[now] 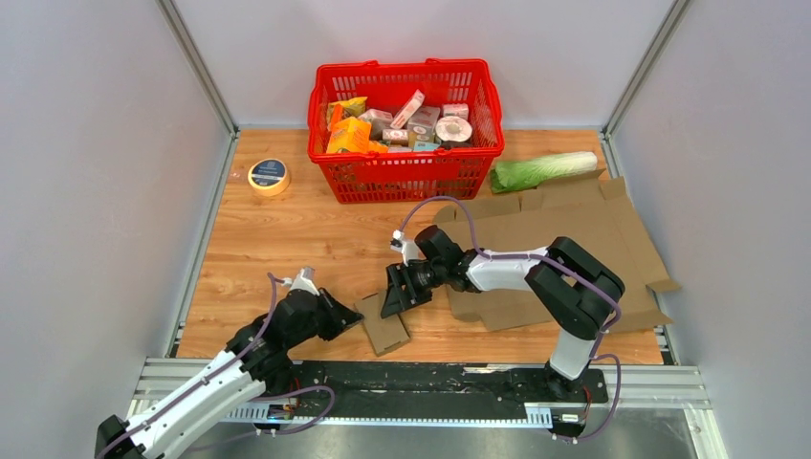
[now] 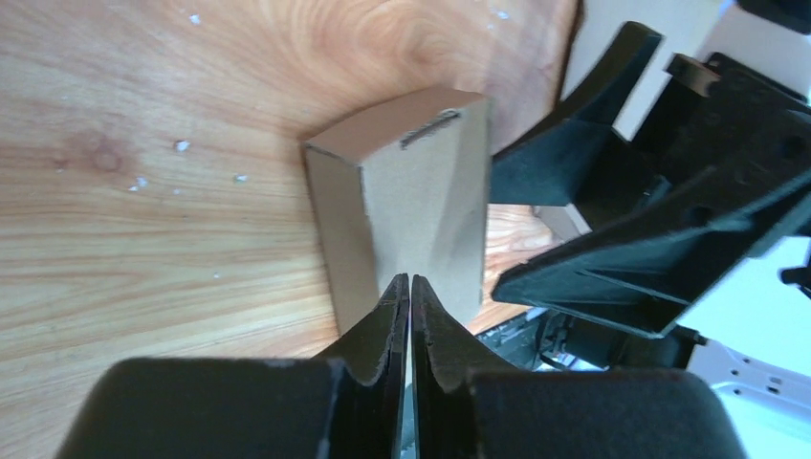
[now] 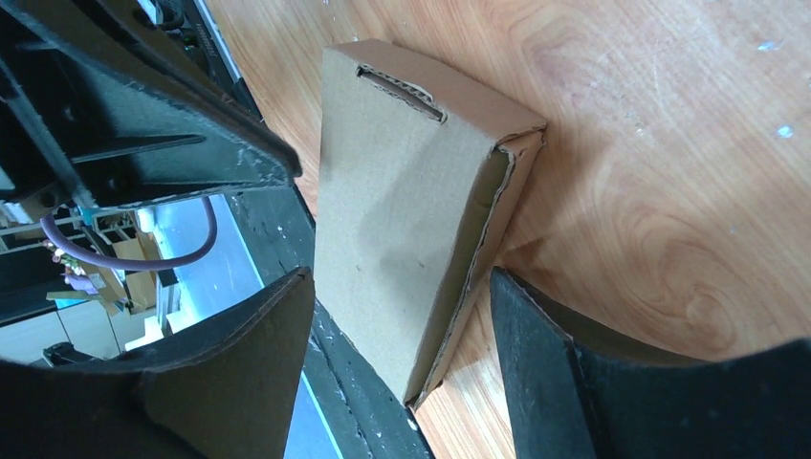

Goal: Fold the paper box

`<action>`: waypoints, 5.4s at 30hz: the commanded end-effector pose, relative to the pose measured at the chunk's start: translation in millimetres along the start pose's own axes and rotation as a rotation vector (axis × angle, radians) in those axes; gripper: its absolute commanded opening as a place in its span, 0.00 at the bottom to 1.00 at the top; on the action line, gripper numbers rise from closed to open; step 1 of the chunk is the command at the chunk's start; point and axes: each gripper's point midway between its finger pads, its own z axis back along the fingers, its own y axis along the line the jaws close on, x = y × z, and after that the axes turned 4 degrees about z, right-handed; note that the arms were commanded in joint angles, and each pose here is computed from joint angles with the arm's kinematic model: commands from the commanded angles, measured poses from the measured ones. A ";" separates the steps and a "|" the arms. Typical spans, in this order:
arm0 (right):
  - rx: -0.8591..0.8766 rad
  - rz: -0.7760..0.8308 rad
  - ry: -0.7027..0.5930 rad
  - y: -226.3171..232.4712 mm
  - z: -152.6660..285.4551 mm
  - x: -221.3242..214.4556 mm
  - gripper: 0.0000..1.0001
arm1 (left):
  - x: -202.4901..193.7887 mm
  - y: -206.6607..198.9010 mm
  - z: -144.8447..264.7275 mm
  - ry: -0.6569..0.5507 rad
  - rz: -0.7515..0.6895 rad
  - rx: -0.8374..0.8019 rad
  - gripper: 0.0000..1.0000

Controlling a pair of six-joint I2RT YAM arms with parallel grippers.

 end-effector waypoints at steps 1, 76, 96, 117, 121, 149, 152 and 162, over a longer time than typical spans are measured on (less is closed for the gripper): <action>0.031 0.010 -0.025 3.0 -2.6 8.5 0.71 | -18.8 100.1 6.9 0.051 0.002 0.323 0.10; 0.120 -0.103 -0.035 14.1 -14.1 1.4 0.66 | -14.3 114.0 -5.1 0.013 0.002 0.352 0.13; 0.039 -0.104 -0.073 7.9 -5.6 0.4 0.62 | 5.8 100.1 11.1 -0.040 -0.117 0.408 0.48; 0.042 -0.140 -0.101 1.8 -0.4 0.3 0.67 | -8.0 128.6 7.6 0.012 -0.084 0.483 0.06; 0.044 -0.135 -0.111 5.0 2.6 2.6 0.68 | -8.0 127.9 9.0 0.020 -0.088 0.502 0.00; 0.040 -0.133 -0.088 19.0 14.0 7.5 0.43 | -18.2 33.0 -22.0 0.108 -0.109 0.116 0.42; 0.066 -0.122 -0.095 29.8 13.9 22.6 0.42 | -18.3 15.3 -33.7 0.126 -0.116 0.086 0.41; -0.126 -0.174 -0.067 -17.1 27.1 56.8 0.55 | 24.9 -41.5 -31.6 -0.021 -0.196 0.113 0.53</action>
